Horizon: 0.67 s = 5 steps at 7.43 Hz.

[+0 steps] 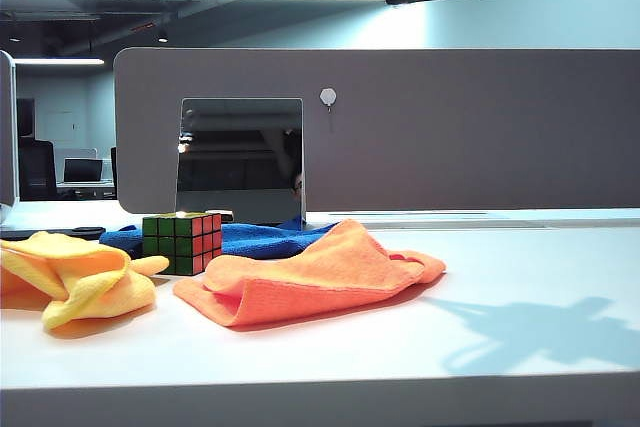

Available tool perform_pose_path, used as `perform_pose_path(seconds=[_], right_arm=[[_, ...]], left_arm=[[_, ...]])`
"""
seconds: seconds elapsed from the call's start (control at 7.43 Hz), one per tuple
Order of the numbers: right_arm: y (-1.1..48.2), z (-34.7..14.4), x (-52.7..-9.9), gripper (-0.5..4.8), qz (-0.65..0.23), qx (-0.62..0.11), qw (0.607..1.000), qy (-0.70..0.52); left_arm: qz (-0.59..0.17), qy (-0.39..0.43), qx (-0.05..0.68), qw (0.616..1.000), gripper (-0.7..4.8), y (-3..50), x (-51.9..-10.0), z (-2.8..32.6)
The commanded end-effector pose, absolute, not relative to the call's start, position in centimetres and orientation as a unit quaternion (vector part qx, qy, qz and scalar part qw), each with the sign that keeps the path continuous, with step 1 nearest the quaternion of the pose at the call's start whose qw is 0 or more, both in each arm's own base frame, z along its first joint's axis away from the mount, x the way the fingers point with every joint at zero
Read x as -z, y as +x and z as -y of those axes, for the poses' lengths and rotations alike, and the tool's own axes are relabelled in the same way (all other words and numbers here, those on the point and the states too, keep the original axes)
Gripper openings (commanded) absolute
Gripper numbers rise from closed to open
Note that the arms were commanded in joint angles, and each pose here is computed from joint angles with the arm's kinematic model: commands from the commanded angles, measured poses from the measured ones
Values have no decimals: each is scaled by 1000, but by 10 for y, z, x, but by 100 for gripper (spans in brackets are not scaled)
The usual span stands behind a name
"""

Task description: Pick up a rag that is the same color as the top surface of the Rubik's Cube and cover the cube with it.

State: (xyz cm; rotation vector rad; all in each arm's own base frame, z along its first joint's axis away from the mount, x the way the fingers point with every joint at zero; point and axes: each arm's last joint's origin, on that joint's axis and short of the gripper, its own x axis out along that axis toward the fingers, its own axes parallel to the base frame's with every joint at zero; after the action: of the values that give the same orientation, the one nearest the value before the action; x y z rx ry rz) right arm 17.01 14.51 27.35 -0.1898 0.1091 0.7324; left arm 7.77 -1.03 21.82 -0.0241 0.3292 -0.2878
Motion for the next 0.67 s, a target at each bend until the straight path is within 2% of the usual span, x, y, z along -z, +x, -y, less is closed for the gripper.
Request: perform_pose_path(seconds=[0.13, 0.67], right_arm=[[169, -146, -275, -5, -58, -361, 927, -85], [169, -146, -274, -5, -60, -363, 926, -86]], left_arm=[[-316, -191, 71, 927, 346, 203, -157, 15], [-284, -189, 78, 937, 344, 218, -150, 15]])
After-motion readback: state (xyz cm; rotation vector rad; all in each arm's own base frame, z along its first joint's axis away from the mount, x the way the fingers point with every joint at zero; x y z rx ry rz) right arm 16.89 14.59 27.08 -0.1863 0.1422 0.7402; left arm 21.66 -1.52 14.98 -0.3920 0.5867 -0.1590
